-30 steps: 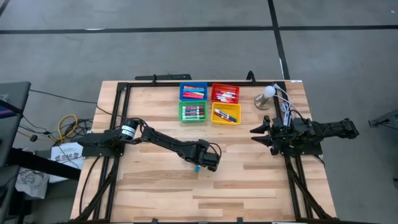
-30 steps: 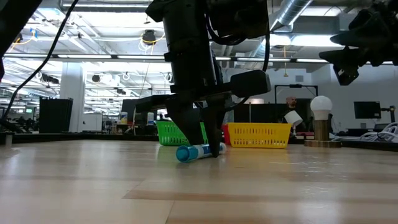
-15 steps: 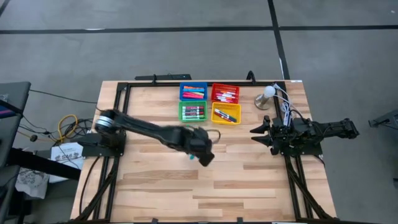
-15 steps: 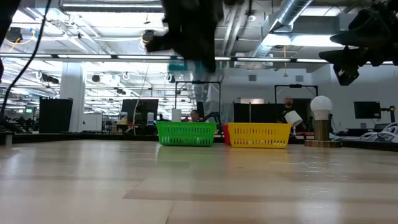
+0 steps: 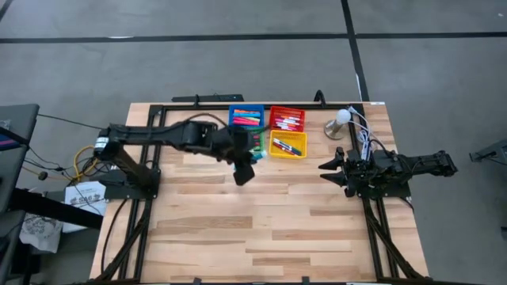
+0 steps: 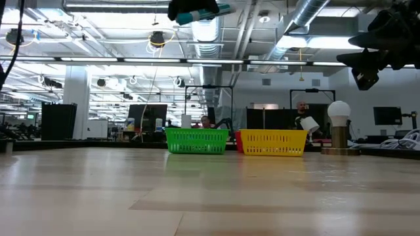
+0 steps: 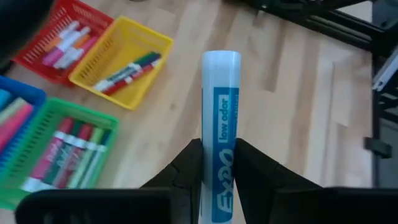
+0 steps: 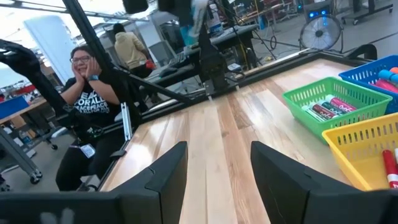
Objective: Pick & Place Markers
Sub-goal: Put the large blue marker into the green basket, then return to Home Position
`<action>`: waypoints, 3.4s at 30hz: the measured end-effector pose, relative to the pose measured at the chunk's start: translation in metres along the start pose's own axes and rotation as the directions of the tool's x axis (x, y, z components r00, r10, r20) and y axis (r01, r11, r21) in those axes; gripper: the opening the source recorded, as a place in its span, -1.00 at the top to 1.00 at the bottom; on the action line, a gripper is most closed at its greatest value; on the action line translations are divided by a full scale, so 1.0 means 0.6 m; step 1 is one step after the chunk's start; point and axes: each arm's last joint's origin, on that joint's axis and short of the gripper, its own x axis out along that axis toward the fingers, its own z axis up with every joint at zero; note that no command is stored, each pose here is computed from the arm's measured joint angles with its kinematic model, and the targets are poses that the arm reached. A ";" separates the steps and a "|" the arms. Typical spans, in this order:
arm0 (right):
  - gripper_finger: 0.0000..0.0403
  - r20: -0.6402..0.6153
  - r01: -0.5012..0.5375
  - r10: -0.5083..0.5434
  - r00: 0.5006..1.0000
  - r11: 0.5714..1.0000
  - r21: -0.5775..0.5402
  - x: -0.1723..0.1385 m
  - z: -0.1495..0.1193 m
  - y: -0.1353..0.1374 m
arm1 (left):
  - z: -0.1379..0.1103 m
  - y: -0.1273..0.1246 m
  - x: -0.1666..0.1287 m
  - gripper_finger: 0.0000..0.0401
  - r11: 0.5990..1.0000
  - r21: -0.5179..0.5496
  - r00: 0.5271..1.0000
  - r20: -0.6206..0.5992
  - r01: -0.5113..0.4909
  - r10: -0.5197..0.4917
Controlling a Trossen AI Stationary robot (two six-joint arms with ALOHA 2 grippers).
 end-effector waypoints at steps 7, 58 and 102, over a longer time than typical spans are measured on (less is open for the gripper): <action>0.18 -0.004 0.001 -0.001 1.000 1.000 0.000 0.000 -0.001 0.000 | 0.014 0.072 0.045 0.64 0.992 0.090 0.994 -0.048 -0.090 0.094; 0.16 -0.063 0.025 -0.022 0.998 0.999 0.047 0.000 -0.010 -0.003 | -0.081 0.285 0.265 0.63 0.934 0.357 0.916 -0.382 0.023 0.123; 0.18 -0.063 0.025 -0.022 0.998 0.998 0.054 0.000 -0.010 -0.003 | -0.057 0.238 0.236 0.10 0.964 0.256 0.948 -0.285 -0.069 0.144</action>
